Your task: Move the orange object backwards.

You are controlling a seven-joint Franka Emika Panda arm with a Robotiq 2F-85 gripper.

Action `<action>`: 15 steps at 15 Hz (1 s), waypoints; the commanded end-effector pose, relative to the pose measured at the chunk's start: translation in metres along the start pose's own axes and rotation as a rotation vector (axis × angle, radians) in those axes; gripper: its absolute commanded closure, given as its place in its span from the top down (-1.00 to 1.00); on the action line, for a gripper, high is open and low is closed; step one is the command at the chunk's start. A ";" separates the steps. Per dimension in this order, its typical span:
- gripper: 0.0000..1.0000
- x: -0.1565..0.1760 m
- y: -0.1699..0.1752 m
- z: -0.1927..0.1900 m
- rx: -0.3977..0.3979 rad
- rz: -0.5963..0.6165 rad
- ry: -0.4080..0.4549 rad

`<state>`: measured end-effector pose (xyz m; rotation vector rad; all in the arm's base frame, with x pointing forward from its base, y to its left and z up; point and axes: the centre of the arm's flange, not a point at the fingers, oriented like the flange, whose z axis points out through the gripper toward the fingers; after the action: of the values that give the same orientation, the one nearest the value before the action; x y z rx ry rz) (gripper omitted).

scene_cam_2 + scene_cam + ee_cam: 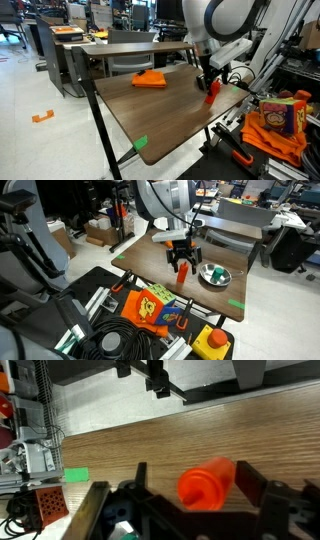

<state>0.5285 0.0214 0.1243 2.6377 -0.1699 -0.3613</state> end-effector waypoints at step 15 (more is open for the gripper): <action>-0.76 0.036 0.022 -0.096 0.203 0.147 0.136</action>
<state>0.5641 0.0369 0.1739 2.7119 -0.2473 -0.1730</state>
